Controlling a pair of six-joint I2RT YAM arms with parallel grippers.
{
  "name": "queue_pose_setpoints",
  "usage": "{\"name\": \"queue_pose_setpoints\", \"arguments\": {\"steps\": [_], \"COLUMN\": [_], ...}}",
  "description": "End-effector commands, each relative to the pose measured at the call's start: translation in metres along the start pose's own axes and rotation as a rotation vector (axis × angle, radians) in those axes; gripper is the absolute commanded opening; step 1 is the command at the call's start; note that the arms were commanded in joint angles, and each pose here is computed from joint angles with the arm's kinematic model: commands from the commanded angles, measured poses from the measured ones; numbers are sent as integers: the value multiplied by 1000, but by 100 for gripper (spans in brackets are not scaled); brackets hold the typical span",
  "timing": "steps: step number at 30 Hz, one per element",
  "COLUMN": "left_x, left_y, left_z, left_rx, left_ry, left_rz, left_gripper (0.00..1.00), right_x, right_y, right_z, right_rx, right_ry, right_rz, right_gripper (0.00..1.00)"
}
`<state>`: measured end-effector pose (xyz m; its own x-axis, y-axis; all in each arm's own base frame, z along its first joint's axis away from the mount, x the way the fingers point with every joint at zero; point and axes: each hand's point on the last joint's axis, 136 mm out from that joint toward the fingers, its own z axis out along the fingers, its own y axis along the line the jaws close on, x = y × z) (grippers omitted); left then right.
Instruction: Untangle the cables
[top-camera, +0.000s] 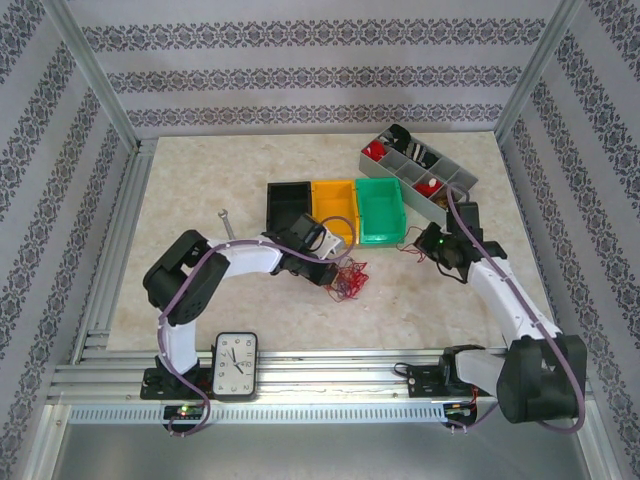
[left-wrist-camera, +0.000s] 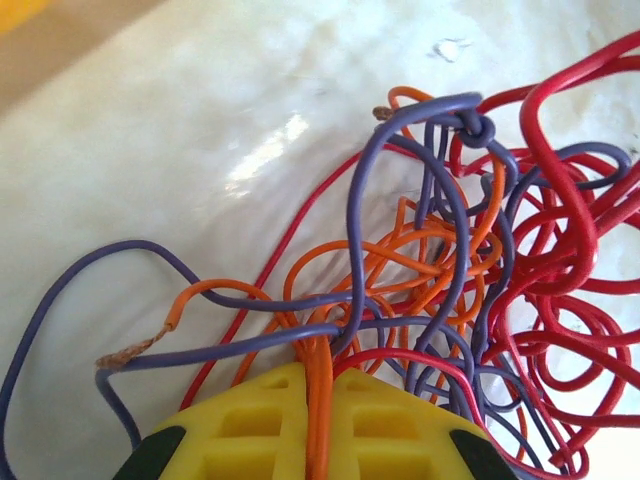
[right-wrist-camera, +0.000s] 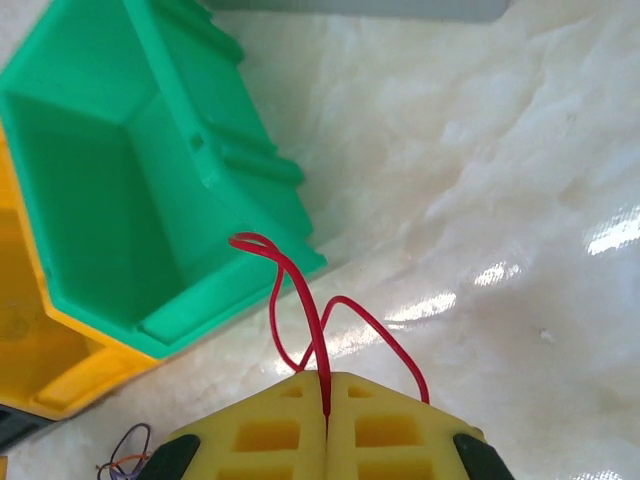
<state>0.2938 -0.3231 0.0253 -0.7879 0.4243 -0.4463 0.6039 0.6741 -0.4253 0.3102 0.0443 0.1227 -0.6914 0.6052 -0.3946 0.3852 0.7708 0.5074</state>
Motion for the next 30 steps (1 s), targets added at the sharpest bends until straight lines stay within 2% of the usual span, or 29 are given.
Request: {"name": "queue_pose_setpoints", "arguments": {"steps": [1,5,10,13,16,17,19,21,25,30], "left_x": [-6,-22,-38,-42,-43,-43,-43,-43,-42,-43], "left_y": [25,29,31,30,30,30,29,27,27,27], "left_z": [-16,-28,-38,-40,-42,-43,-45,-44,-42,-38], "left_rx": [-98,-109,-124,-122,-122,-122,-115,-106,-95,-83], "left_ry": [-66,-178,-283,-303,-310,-315,-323,-320,-300,-288], "left_rz": [-75,-132,-159,-163,-172,-170,-167,-164,-164,-166], "left_gripper": [0,0,3,15,45,50,52,52,48,46], "right_x": [-9,-24,-43,-52,-59,-58,-54,-47,-19,54], "right_y": [20,58,85,98,107,113,118,124,127,126], "right_z": [-12,-21,3,29,54,60,68,68,57,54], "right_rx": [-75,-174,-174,-155,-152,-168,-165,-151,-116,-171], "right_ry": [-22,-38,-28,-6,16,31,56,58,53,207], "right_rz": [-24,-72,-113,-135,-142,-153,-177,-234,-349,-452], "right_gripper": [0,0,0,0,0,5,27,38,44,44]}}
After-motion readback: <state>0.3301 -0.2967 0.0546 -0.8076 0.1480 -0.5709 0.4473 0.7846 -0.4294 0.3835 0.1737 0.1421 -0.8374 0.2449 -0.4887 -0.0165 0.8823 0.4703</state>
